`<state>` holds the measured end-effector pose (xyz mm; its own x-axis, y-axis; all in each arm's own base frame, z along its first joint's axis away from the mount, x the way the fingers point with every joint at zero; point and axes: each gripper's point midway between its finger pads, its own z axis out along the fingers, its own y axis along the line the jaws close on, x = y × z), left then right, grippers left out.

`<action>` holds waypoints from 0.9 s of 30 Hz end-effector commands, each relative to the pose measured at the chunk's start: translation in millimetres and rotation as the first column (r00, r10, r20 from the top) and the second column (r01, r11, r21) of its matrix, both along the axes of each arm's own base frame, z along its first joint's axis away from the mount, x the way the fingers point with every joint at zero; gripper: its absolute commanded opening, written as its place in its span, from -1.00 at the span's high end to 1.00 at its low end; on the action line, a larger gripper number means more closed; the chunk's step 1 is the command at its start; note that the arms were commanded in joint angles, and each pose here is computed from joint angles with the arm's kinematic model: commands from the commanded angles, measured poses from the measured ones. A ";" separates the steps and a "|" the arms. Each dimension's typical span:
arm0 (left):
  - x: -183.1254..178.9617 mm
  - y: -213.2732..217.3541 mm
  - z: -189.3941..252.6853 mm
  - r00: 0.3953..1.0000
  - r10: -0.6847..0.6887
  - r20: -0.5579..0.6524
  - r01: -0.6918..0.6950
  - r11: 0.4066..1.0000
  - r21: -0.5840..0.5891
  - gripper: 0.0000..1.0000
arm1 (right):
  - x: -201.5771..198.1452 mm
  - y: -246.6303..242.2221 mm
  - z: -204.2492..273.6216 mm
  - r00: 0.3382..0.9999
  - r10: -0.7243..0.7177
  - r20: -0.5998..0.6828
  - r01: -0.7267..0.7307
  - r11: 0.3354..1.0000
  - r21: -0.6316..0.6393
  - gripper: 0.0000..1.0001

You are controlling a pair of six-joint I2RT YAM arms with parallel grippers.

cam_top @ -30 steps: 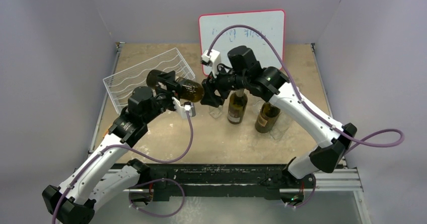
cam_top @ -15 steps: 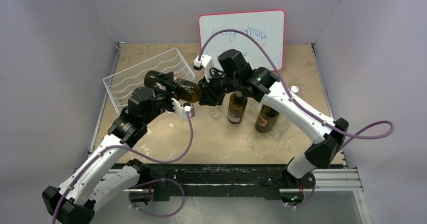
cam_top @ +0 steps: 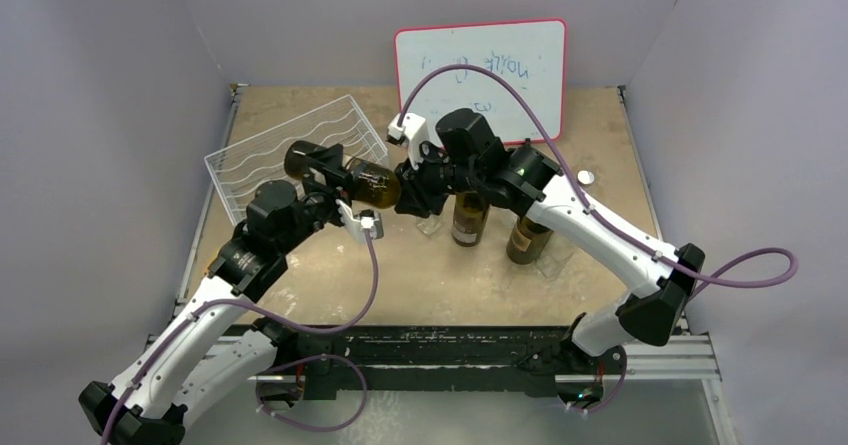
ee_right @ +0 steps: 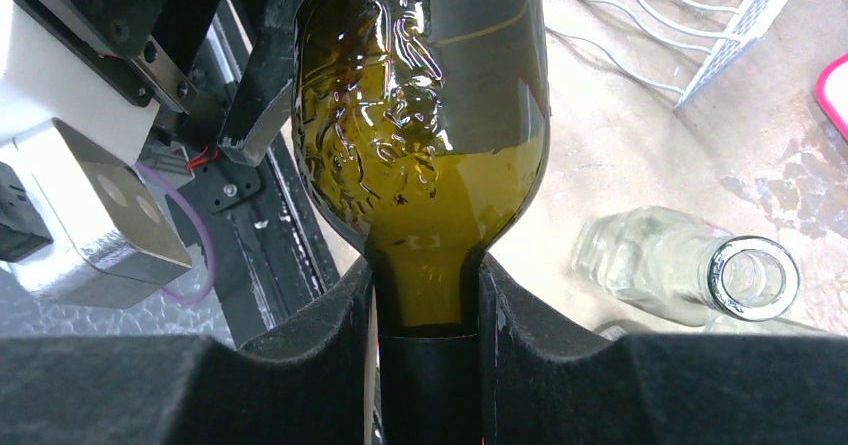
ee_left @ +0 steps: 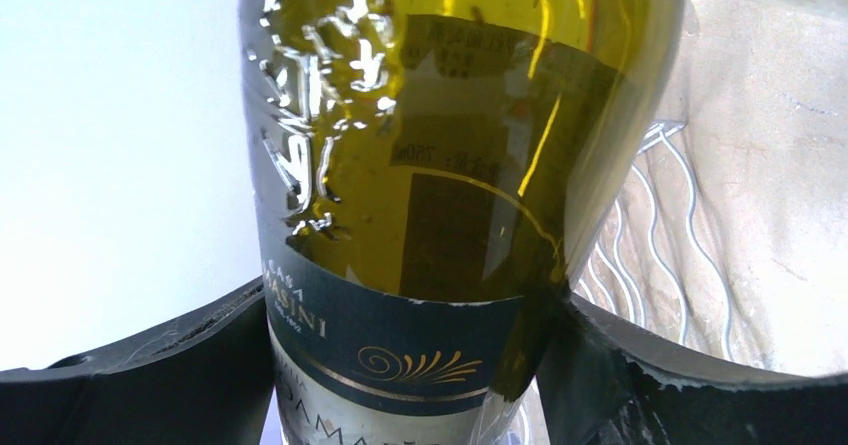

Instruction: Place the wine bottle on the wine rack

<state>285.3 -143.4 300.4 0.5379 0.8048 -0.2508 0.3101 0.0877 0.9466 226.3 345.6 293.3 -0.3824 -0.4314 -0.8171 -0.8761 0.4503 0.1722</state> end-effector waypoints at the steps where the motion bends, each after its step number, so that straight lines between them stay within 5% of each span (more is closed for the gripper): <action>1: -9.1 6.1 27.7 0.999 0.028 0.014 -0.026 0.987 -0.157 -0.65 | 46.3 -10.4 74.3 0.952 -0.250 0.174 0.211 0.953 0.217 1.00; 8: -21.0 26.5 67.9 0.991 0.116 0.070 -0.086 0.939 -0.333 -0.74 | 55.6 -13.5 76.5 0.931 -0.318 0.178 0.269 0.929 0.253 1.00; 18: -31.0 26.4 9.0 0.996 0.052 -0.073 -0.054 0.998 -0.019 -0.79 | 34.4 -2.1 102.2 0.966 -0.207 0.152 0.155 0.942 0.297 1.00; 25: -31.2 16.8 3.0 0.998 0.003 -0.069 -0.004 1.000 -0.018 -0.78 | 45.0 -1.1 90.9 0.964 -0.228 0.134 0.194 0.954 0.227 1.00; 27: -31.0 18.8 12.0 0.996 0.030 -0.078 -0.037 0.995 -0.097 -0.77 | 45.3 0.3 89.1 0.965 -0.224 0.133 0.191 0.955 0.227 1.00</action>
